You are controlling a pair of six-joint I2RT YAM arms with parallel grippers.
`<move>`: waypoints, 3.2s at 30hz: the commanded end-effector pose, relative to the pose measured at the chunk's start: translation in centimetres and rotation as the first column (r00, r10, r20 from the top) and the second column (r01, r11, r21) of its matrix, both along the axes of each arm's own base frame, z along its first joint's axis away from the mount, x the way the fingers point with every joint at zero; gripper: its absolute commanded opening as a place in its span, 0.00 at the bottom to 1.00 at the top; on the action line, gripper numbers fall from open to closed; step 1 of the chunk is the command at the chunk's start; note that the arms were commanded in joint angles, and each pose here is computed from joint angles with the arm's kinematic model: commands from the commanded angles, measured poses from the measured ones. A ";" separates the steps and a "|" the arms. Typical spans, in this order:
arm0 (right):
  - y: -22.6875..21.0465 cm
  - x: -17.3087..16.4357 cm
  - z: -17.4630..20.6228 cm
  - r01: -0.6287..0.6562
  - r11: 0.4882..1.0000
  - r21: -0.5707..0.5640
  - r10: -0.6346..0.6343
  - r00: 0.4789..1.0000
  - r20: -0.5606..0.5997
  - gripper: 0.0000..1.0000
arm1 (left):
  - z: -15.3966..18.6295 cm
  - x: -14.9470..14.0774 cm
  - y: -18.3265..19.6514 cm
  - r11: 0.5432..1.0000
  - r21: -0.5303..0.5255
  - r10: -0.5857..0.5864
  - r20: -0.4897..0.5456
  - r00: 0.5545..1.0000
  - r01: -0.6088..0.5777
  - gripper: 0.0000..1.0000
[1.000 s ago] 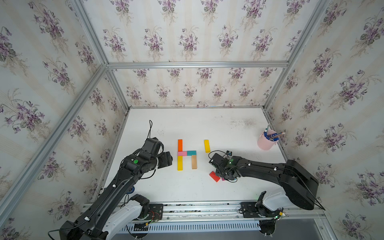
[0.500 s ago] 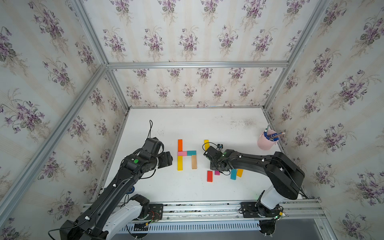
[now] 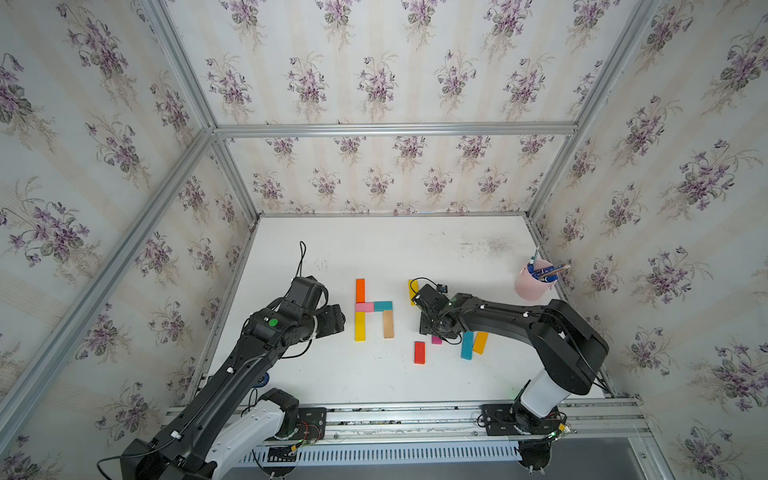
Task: Assemble the letter h with building blocks
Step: Move the building block to the center of the board, then assemble the building block at the center of the board.
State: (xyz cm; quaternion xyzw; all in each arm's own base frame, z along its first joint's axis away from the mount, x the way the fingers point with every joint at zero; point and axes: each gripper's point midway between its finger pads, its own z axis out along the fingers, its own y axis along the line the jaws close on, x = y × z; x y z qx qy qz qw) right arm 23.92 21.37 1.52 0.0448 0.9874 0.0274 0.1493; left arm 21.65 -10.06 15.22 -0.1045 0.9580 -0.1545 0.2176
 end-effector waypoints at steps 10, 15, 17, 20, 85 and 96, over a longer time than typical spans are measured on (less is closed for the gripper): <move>-5.7 -4.6 0.1 0.039 0.992 -0.118 -0.041 0.999 -0.012 0.62 | 0.2 0.4 -0.4 1.000 -0.016 -0.005 0.013 1.000 0.005 0.78; -6.7 -3.1 1.0 0.075 0.986 -0.149 -0.073 0.997 0.013 0.61 | 0.2 0.6 -0.4 1.000 -0.020 0.000 0.012 1.000 0.000 0.78; -6.2 -2.4 1.9 0.080 0.987 -0.139 -0.076 0.997 0.033 0.61 | 0.2 0.5 -0.4 1.000 -0.023 0.002 0.012 1.000 -0.001 0.77; -4.0 -1.5 3.4 0.067 0.997 -0.024 -0.065 0.996 0.063 0.63 | 0.2 0.4 -0.3 1.000 -0.016 0.001 0.015 1.000 -0.001 0.77; 1.2 5.0 -0.8 -0.073 0.994 -0.080 0.071 0.997 -0.022 0.44 | 0.0 0.5 -0.1 1.000 0.001 -0.003 0.008 1.000 0.003 0.78; 1.5 5.4 -0.7 -0.108 0.993 -0.052 0.107 0.994 -0.017 0.45 | -0.1 0.5 -0.2 1.000 -0.001 -0.001 0.003 1.000 0.001 0.78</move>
